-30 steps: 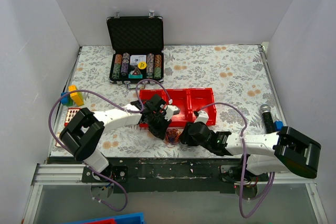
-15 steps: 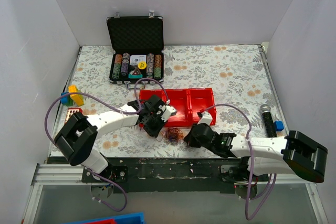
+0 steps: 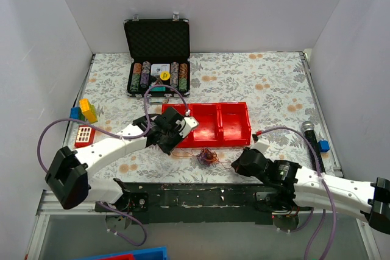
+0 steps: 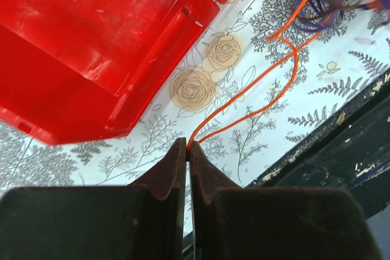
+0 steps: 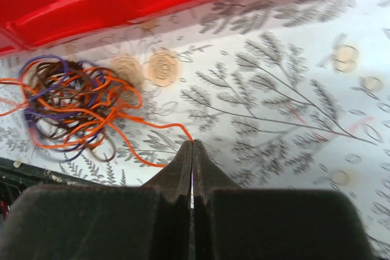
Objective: Untangle the cables
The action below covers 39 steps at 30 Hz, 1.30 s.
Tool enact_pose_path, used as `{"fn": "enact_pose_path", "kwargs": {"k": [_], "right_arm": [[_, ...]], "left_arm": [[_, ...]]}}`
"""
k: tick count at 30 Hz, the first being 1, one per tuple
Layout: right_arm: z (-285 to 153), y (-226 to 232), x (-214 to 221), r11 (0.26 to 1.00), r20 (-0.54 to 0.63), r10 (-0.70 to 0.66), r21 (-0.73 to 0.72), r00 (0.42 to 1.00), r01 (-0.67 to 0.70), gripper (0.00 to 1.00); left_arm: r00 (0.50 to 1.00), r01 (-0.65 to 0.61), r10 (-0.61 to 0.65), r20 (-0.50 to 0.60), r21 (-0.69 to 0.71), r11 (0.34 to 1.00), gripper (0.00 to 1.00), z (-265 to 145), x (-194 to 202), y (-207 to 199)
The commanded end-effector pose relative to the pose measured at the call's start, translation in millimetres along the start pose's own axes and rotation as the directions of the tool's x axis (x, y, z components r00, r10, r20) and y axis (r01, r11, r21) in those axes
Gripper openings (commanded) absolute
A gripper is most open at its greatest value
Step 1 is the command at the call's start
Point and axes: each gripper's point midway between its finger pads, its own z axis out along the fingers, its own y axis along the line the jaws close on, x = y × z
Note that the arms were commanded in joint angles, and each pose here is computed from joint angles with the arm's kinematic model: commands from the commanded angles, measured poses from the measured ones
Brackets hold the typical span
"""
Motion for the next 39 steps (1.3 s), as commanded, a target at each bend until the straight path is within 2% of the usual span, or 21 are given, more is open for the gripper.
{"fn": "enact_pose_path", "kwargs": {"k": [1, 8, 13, 16, 23, 25, 29, 32, 34, 36, 39], "right_arm": [[-16, -47, -6, 0.983, 0.042, 0.039, 0.176, 0.998, -0.045, 0.01], [-51, -70, -32, 0.955, 0.130, 0.084, 0.273, 0.988, -0.117, 0.01], [-68, -73, -46, 0.945, 0.180, 0.119, 0.280, 0.976, -0.167, 0.01], [-72, -70, -53, 0.944, 0.202, 0.122, 0.279, 0.972, -0.177, 0.01], [-79, -76, -59, 0.916, 0.198, 0.055, 0.380, 0.979, -0.128, 0.01], [-83, -75, -65, 0.913, 0.219, 0.055, 0.383, 0.974, -0.137, 0.01], [-72, -38, -71, 0.968, 0.205, 0.019, 0.240, 0.979, -0.069, 0.01], [-59, -1, -68, 0.991, 0.165, -0.088, 0.113, 0.982, 0.070, 0.01], [-48, 36, -64, 0.990, 0.149, -0.135, -0.025, 0.980, 0.140, 0.12], [-38, 67, -58, 0.969, 0.140, -0.192, -0.129, 0.971, 0.210, 0.29], [-19, 108, -42, 0.929, 0.114, -0.270, -0.230, 0.956, 0.290, 0.39]], "left_arm": [[0.999, -0.042, 0.045, 0.028, -0.082, 0.996, 0.00, -34, 0, 18], [0.995, -0.093, 0.098, 0.016, -0.196, 0.976, 0.00, -53, 13, 43], [0.989, -0.135, 0.149, 0.015, -0.338, 0.931, 0.00, -77, 22, 79], [0.995, -0.095, 0.104, 0.001, -0.392, 0.915, 0.00, -86, 34, 107], [1.000, 0.003, -0.003, 0.000, -0.525, 0.851, 0.00, -99, 56, 166], [0.999, 0.030, -0.014, 0.038, -0.487, 0.873, 0.00, -104, 51, 167], [0.989, 0.022, 0.022, 0.148, -0.287, 0.958, 0.00, -112, 26, 129], [0.983, 0.015, 0.023, 0.183, -0.201, 0.979, 0.00, -116, 16, 115], [0.985, 0.012, 0.020, 0.174, -0.179, 0.984, 0.00, -114, 16, 112], [0.986, 0.010, 0.020, 0.166, -0.173, 0.985, 0.00, -113, 18, 111], [0.988, 0.008, 0.019, 0.155, -0.175, 0.985, 0.00, -109, 24, 109]]}}
